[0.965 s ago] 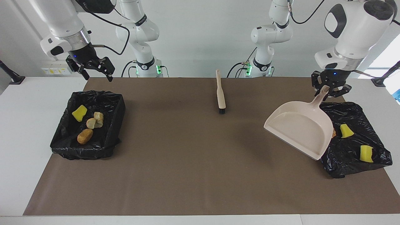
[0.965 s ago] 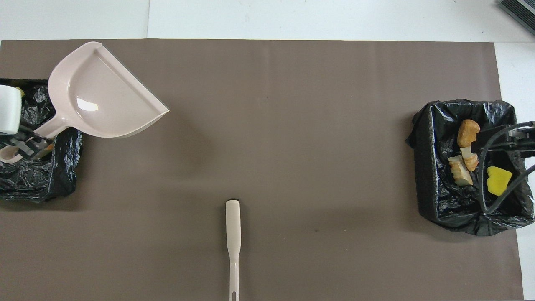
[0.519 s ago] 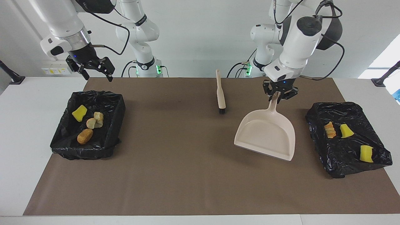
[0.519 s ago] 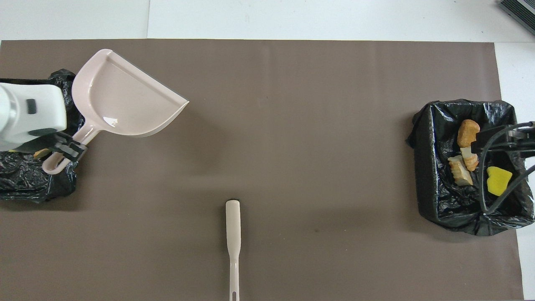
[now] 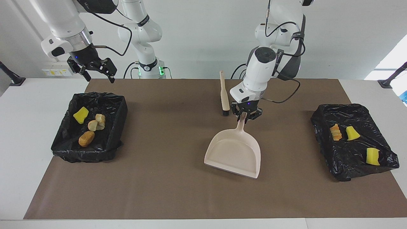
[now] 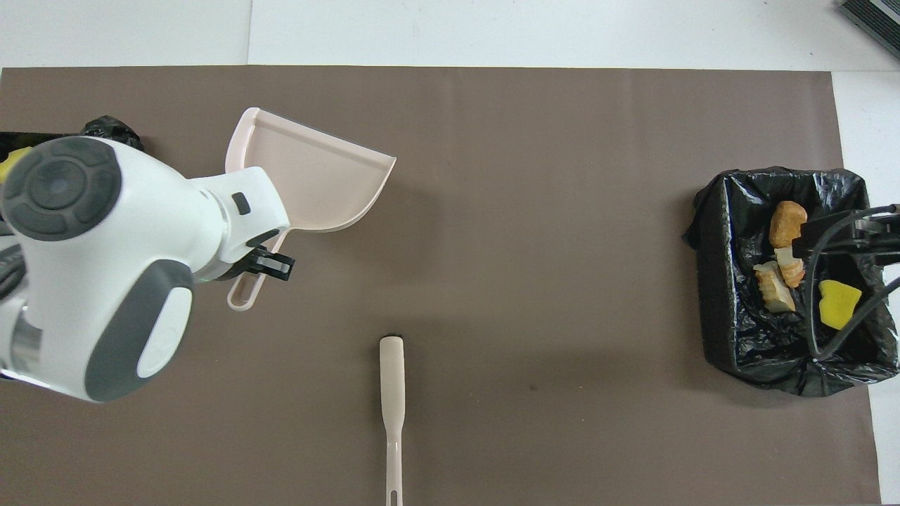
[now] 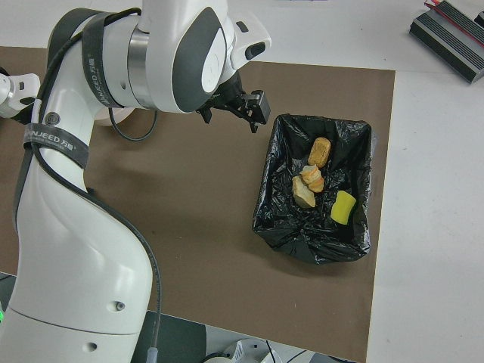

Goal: Sweep and dump trash in bin
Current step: 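Set the dustpan down on the table with the left gripper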

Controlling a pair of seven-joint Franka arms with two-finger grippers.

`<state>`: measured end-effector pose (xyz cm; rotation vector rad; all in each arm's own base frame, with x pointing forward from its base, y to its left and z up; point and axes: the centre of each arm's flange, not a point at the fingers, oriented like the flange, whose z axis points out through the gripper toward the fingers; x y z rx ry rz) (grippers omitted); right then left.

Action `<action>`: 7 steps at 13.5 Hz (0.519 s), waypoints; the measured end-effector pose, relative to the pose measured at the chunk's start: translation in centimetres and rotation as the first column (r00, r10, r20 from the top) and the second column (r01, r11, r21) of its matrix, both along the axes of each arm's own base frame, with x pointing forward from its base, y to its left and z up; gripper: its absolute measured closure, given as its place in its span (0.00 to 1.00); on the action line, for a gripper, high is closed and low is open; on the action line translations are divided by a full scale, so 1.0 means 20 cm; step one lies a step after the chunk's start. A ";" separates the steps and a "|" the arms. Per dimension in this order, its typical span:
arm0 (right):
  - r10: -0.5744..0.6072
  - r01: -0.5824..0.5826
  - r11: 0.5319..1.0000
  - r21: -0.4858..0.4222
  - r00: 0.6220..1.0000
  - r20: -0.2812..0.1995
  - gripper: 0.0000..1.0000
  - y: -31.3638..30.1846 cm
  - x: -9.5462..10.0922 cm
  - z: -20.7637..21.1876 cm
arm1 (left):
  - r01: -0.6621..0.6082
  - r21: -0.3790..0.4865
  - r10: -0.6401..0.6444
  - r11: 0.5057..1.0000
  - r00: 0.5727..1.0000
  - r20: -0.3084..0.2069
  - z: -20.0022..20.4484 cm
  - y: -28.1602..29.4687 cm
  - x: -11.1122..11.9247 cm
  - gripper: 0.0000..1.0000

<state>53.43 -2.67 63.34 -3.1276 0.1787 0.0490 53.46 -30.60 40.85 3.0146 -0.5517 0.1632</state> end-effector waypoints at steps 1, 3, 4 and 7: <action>0.000 0.000 1.000 0.000 1.000 0.000 0.00 0.00 0.00 0.00 | -0.032 -0.008 0.031 0.999 1.000 -0.003 -0.04 -0.01 0.01 0.69; 0.000 0.000 1.000 0.000 1.000 0.000 0.00 0.00 0.00 0.00 | -0.079 -0.016 0.079 0.997 0.997 -0.009 -0.09 -0.05 0.01 0.69; 0.000 0.000 1.000 0.000 1.000 0.000 0.00 0.00 0.00 0.00 | -0.081 -0.017 0.081 0.997 0.997 -0.011 -0.10 -0.07 0.00 0.69; 0.000 0.000 1.000 0.000 1.000 0.000 0.00 0.00 0.00 0.00 | -0.053 -0.014 0.052 0.999 0.999 -0.011 -0.13 -0.08 -0.01 0.69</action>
